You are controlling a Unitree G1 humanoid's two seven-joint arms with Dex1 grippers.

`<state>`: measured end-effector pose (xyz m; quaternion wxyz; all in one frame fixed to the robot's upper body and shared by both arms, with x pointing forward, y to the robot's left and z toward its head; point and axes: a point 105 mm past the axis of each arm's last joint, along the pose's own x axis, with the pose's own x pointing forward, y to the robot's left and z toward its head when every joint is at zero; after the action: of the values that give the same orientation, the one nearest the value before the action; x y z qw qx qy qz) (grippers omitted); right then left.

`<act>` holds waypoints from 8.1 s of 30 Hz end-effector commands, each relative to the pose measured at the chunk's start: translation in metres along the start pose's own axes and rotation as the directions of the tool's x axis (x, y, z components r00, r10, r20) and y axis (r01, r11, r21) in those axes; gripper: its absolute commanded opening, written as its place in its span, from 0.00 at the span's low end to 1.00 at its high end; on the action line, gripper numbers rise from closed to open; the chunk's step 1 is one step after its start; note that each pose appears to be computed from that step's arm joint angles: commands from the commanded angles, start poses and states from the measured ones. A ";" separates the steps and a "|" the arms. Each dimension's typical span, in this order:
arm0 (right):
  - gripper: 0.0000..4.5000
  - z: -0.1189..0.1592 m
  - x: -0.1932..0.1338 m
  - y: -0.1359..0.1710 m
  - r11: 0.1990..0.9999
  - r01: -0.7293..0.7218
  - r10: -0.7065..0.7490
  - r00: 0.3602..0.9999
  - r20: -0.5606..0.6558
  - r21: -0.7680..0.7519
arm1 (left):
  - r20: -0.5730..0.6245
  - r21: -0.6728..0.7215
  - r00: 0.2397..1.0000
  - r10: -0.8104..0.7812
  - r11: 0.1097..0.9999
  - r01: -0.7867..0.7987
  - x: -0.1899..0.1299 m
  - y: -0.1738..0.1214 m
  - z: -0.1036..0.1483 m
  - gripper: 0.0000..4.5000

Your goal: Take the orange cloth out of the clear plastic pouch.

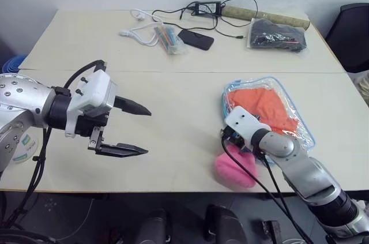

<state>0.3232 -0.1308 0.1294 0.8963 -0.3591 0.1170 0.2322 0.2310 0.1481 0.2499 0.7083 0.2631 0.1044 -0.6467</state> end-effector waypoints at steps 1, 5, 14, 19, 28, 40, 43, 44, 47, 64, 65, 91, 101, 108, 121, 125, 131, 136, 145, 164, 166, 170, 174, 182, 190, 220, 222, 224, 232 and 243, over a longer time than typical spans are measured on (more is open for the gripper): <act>0.50 -0.004 0.002 -0.009 0.999 0.034 -0.034 0.999 -0.007 -0.023 | -0.008 0.041 0.999 0.033 0.999 -0.033 -0.006 -0.001 0.007 1.00; 0.19 -0.005 0.002 -0.012 0.999 0.034 -0.034 0.999 -0.005 -0.034 | -0.001 0.043 0.999 0.045 0.998 -0.045 -0.007 -0.001 0.010 1.00; 0.01 0.011 0.008 -0.006 0.985 -0.066 0.085 0.990 0.112 -0.163 | -0.002 0.046 0.998 0.066 0.997 -0.066 -0.007 -0.004 0.012 1.00; 0.01 0.056 0.001 0.015 0.904 -0.264 0.383 0.848 0.366 -0.336 | 0.008 0.039 0.997 0.074 0.997 -0.074 -0.007 -0.004 0.012 1.00; 0.01 0.076 0.010 0.030 0.482 -0.294 0.789 0.555 0.263 -0.826 | -0.016 -0.038 1.000 0.020 0.999 -0.021 -0.006 -0.029 0.000 1.00; 0.01 0.066 0.020 0.055 0.356 -0.361 0.886 0.424 0.189 -0.862 | -0.042 -0.087 0.995 0.086 0.992 -0.090 -0.012 -0.040 -0.006 1.00; 0.14 0.067 0.024 0.056 0.386 -0.394 0.876 0.439 0.199 -0.834 | -0.059 -0.086 0.995 0.084 0.992 -0.089 -0.011 -0.042 -0.009 1.00; 0.22 0.067 0.024 0.056 0.392 -0.403 0.875 0.440 0.200 -0.827 | -0.059 -0.086 0.995 0.081 0.993 -0.086 -0.011 -0.042 -0.009 1.00; 0.43 0.072 0.024 0.052 0.428 -0.423 0.863 0.453 0.222 -0.799 | -0.055 -0.084 0.996 0.074 0.993 -0.078 -0.011 -0.041 -0.007 1.00; 0.99 0.015 -0.070 -0.070 0.609 -0.738 0.792 0.582 0.182 -0.291 | 0.011 -0.067 1.000 -0.007 0.998 0.008 0.000 -0.041 -0.004 1.00; 0.99 0.003 -0.077 -0.070 0.603 -0.757 0.797 0.585 0.152 -0.251 | 0.018 -0.065 1.000 -0.010 0.998 0.011 0.001 -0.041 -0.003 1.00; 0.06 0.000 -0.077 0.022 0.524 -0.843 0.820 0.463 0.335 -0.118 | 0.010 -0.010 1.000 0.001 1.000 -0.001 0.003 -0.029 -0.002 1.00; 0.01 0.017 -0.021 0.065 0.617 -0.764 0.776 0.551 0.306 -0.189 | -0.008 0.008 1.000 -0.011 1.000 0.011 0.011 -0.027 -0.006 1.00; 0.38 0.014 -0.026 0.061 0.590 -0.791 0.796 0.536 0.281 -0.163 | -0.002 0.017 1.000 -0.019 1.000 0.019 0.024 -0.025 -0.011 1.00; 1.00 0.042 -0.082 0.015 0.606 -0.740 0.793 0.535 0.291 -0.291 | 0.028 0.081 0.987 -0.159 0.984 0.156 0.070 -0.014 -0.017 1.00; 1.00 0.028 -0.075 -0.015 0.679 -0.624 0.722 0.664 0.195 -0.386 | -0.039 0.127 0.976 -0.213 0.968 0.216 0.093 -0.007 -0.032 1.00; 1.00 0.008 -0.048 -0.026 0.689 -0.527 0.659 0.741 0.128 -0.498 | -0.072 0.185 0.971 -0.229 0.953 0.239 0.134 0.003 -0.054 1.00; 0.79 0.009 -0.028 -0.022 0.683 -0.498 0.656 0.740 0.148 -0.534 | -0.076 0.195 0.967 -0.243 0.947 0.253 0.147 0.001 -0.062 0.87; 0.10 0.003 -0.028 -0.023 0.612 -0.532 0.703 0.704 0.095 -0.585 | -0.097 0.169 0.970 -0.224 0.957 0.237 0.130 -0.006 -0.071 0.26; 0.00 -0.001 -0.029 -0.052 0.576 -0.515 0.712 0.697 0.081 -0.635 | -0.276 -0.106 0.923 0.269 0.946 -0.307 -0.003 0.006 -0.132 0.01; 0.00 0.001 -0.029 -0.054 0.580 -0.496 0.713 0.693 0.108 -0.646 | -0.298 -0.128 0.897 0.327 0.917 -0.377 -0.028 0.007 -0.137 0.01; 0.00 0.007 -0.024 -0.055 0.606 -0.467 0.704 0.692 0.160 -0.645 | -0.330 -0.063 0.835 0.441 0.872 -0.485 -0.053 0.023 -0.143 0.01; 0.00 0.005 -0.024 -0.054 0.596 -0.479 0.715 0.681 0.154 -0.645 | -0.313 -0.073 0.827 0.468 0.856 -0.512 -0.060 0.031 -0.142 0.01; 0.36 0.003 -0.027 -0.051 0.615 -0.559 0.741 0.650 0.167 -0.556 | -0.237 -0.187 0.889 0.391 0.880 -0.437 -0.029 0.020 -0.136 0.37; 0.98 0.019 -0.057 -0.060 0.770 -0.547 0.637 0.687 0.350 -0.328 | -0.208 -0.248 0.913 0.350 0.884 -0.395 -0.057 -0.002 -0.110 0.93; 1.00 0.032 -0.100 -0.016 0.805 -0.592 0.516 0.723 0.459 0.027 | -0.087 0.462 0.979 0.184 0.878 -0.124 0.097 0.089 -0.058 0.47; 1.00 0.030 -0.100 -0.014 0.805 -0.592 0.518 0.724 0.456 0.026 | -0.080 0.458 0.982 0.172 0.881 -0.117 0.095 0.085 -0.057 0.34; 1.00 0.029 -0.098 -0.012 0.804 -0.594 0.524 0.723 0.449 0.018 | -0.067 0.443 0.985 0.157 0.889 -0.111 0.094 0.081 -0.056 0.21; 0.91 0.026 -0.092 -0.001 0.797 -0.601 0.569 0.709 0.418 -0.066 | 0.068 0.274 0.979 0.194 0.940 -0.206 0.089 0.078 -0.041 0.03; 0.12 0.054 -0.040 0.017 0.943 -0.301 0.334 0.822 0.462 -0.145 | 0.197 0.094 0.932 0.305 0.940 -0.328 0.099 0.078 -0.023 0.03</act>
<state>0.2765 -0.0989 0.1690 0.8241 -0.2638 -0.0328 0.5003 0.3283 0.0804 0.1838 0.7875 0.2587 -0.0082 -0.5594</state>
